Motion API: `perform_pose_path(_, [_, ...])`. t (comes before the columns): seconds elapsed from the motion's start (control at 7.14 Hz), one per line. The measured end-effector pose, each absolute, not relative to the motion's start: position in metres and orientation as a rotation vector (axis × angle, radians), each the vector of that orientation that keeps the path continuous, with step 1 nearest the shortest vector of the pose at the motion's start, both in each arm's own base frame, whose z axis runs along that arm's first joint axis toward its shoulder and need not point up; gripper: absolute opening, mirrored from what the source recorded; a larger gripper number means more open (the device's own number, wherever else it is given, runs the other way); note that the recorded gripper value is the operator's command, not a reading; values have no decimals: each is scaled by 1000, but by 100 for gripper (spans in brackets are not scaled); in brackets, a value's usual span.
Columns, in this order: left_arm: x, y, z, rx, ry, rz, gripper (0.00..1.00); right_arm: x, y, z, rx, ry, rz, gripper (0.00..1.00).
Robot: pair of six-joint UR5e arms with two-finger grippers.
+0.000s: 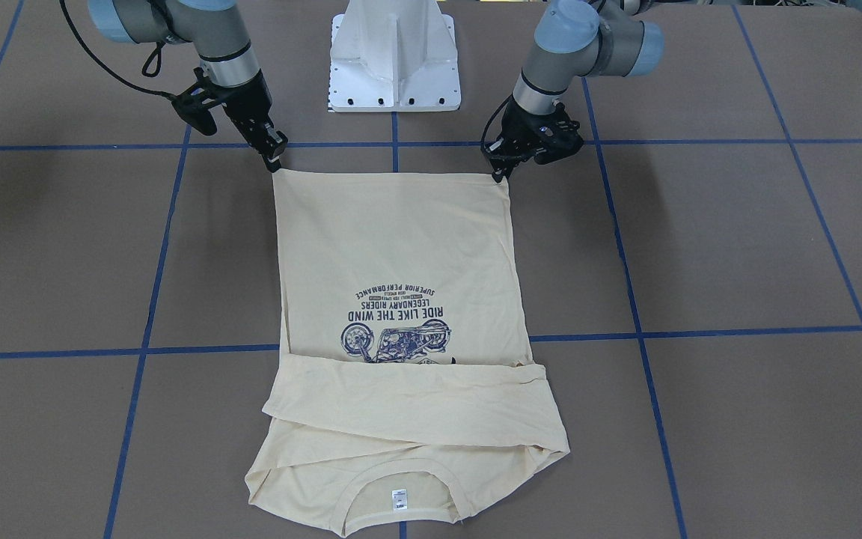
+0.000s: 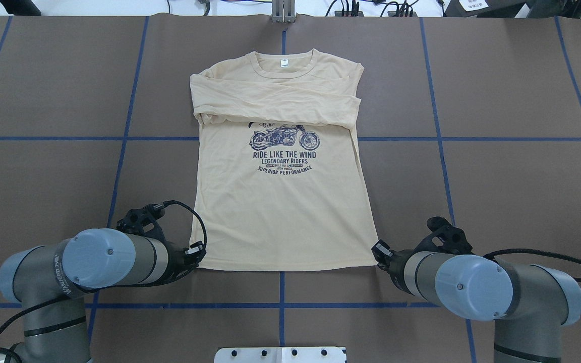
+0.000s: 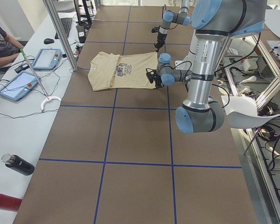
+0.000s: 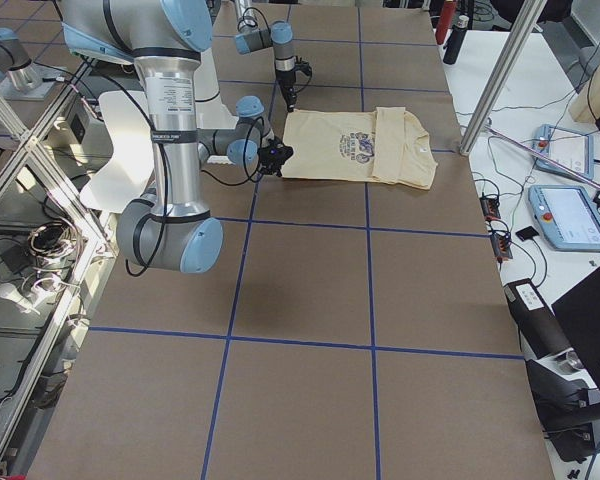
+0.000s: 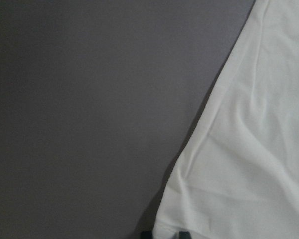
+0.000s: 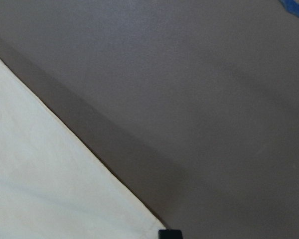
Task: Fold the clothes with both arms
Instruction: 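Lower the left gripper to the other hem corner and grasp both hem corners, then lift both hem corners and fold them toward the collar with both grippers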
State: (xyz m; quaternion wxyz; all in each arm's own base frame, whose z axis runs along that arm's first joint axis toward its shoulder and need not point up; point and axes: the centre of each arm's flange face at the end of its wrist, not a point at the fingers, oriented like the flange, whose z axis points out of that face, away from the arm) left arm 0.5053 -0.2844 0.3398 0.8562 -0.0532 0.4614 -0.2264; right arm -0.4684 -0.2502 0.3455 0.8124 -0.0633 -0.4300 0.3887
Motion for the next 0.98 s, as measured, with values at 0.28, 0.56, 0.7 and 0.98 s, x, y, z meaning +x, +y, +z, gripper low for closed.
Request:
perform_pose_path(0.28, [487,-279,340,-111,973,-476,0,-469,-250,345,-135,-920,830,0])
perform_pose_path(0.56, [470,-267,334,-119,972,-468,0,-465,-241,333,-151,-934,823,0])
perform_pose_path(0.7, [467,-256,328,-142,972,-473,0,-464,-216,322,-175,-911,795,0])
perform_pose_path(0.98, [463,-225,303,-204,1009,-471,0,-457,-166,300,-241,-860,780,0])
